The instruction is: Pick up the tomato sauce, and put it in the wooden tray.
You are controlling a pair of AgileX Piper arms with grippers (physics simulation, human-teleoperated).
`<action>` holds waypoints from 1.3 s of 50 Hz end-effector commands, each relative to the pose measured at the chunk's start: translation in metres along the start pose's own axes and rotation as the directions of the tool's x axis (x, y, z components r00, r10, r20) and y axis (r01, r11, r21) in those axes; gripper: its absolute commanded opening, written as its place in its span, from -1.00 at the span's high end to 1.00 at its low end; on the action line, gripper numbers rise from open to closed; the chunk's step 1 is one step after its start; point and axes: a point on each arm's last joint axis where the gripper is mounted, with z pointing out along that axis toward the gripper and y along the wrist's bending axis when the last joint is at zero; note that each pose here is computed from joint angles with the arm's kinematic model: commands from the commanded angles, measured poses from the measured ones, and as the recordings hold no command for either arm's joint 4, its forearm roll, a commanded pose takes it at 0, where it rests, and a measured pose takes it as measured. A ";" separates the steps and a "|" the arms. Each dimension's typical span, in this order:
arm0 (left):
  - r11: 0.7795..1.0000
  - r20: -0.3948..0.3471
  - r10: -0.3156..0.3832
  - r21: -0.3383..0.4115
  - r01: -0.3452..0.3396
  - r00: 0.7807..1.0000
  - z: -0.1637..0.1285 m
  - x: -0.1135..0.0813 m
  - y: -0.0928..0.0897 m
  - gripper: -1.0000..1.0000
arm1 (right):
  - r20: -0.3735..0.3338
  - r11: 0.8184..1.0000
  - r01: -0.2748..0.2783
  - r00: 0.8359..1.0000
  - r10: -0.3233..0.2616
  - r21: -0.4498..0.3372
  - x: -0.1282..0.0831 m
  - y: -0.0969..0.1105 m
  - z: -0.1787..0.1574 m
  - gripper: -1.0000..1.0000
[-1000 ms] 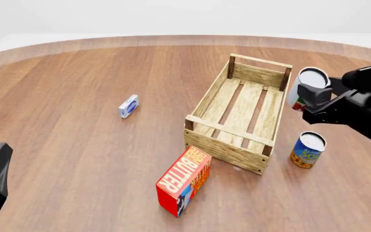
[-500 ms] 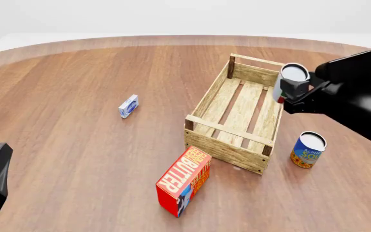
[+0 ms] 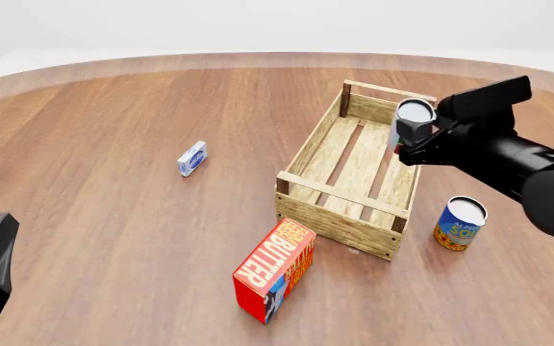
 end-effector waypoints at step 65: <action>1.000 0.000 0.000 0.000 0.000 1.000 0.000 0.000 0.000 -1.00 | -0.046 0.998 -0.055 0.997 0.055 -0.016 0.038 0.009 0.077 1.00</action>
